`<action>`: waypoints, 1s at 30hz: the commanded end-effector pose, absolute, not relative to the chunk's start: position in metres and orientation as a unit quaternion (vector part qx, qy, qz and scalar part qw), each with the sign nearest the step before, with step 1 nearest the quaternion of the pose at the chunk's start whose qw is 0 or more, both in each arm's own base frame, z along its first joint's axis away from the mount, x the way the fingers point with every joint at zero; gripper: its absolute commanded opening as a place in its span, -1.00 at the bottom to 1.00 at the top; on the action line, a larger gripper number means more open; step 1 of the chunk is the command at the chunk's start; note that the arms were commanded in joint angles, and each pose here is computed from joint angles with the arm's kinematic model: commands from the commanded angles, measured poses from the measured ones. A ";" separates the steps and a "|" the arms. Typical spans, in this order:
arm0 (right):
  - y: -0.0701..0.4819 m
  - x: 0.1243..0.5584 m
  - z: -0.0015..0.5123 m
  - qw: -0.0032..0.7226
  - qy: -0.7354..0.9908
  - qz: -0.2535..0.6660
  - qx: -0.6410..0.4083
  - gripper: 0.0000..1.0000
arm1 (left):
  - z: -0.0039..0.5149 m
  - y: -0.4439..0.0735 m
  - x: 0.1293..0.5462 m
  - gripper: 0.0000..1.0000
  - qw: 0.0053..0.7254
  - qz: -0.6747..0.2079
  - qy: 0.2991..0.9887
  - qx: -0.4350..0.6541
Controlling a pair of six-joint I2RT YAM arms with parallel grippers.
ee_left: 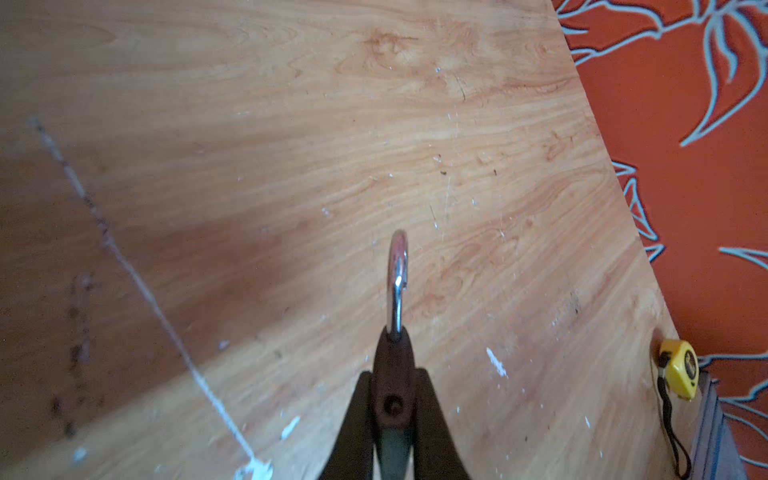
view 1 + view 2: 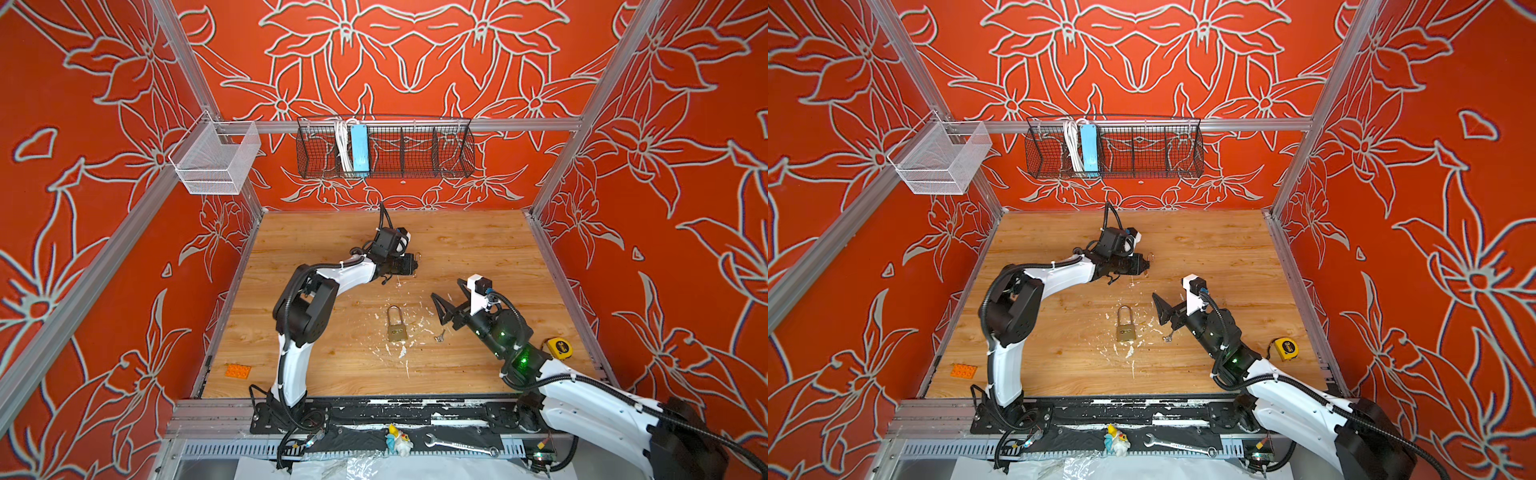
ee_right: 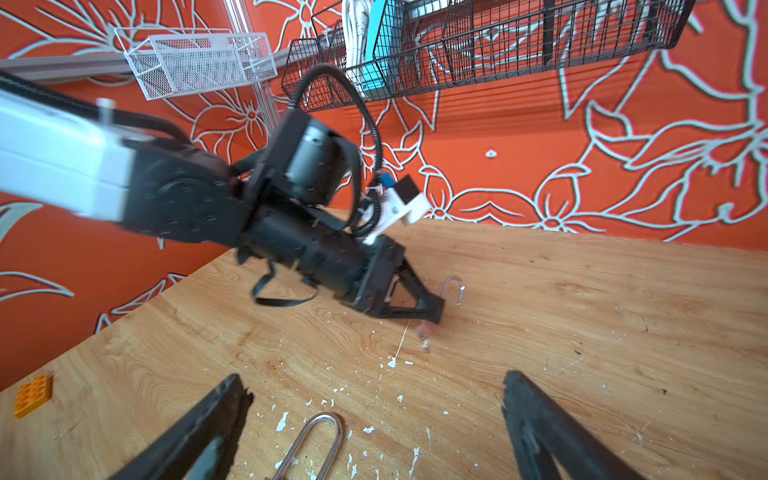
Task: Unlock with the key
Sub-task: 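Carry the small black padlock far across the table with the left gripper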
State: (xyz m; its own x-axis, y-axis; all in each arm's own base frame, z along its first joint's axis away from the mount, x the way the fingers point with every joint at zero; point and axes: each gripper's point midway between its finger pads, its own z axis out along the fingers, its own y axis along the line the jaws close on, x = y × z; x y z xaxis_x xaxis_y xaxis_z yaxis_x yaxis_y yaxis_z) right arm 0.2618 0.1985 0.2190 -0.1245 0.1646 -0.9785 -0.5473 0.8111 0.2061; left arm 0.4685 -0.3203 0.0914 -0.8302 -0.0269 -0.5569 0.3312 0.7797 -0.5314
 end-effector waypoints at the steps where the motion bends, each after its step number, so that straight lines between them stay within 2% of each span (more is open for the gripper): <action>1: 0.204 0.261 0.229 0.653 0.685 0.288 -0.146 0.96 | 0.094 -0.329 0.490 -1.00 0.269 -0.343 0.898 0.059; 8: 0.208 0.260 0.229 0.648 0.685 0.298 -0.149 0.96 | 0.089 -0.335 0.537 -1.00 0.264 -0.393 0.881 0.007; 13: 0.208 0.261 0.229 0.647 0.686 0.297 -0.150 0.95 | 0.082 -0.331 0.559 -1.00 0.248 -0.395 0.884 -0.017; 24: 0.214 0.261 0.227 0.640 0.688 0.304 -0.158 0.96 | 0.056 -0.316 0.586 -1.00 0.240 -0.393 0.885 -0.061; 30: 0.214 0.261 0.226 0.640 0.689 0.301 -0.159 0.96 | 0.048 -0.302 0.597 -1.00 0.247 -0.360 0.896 -0.080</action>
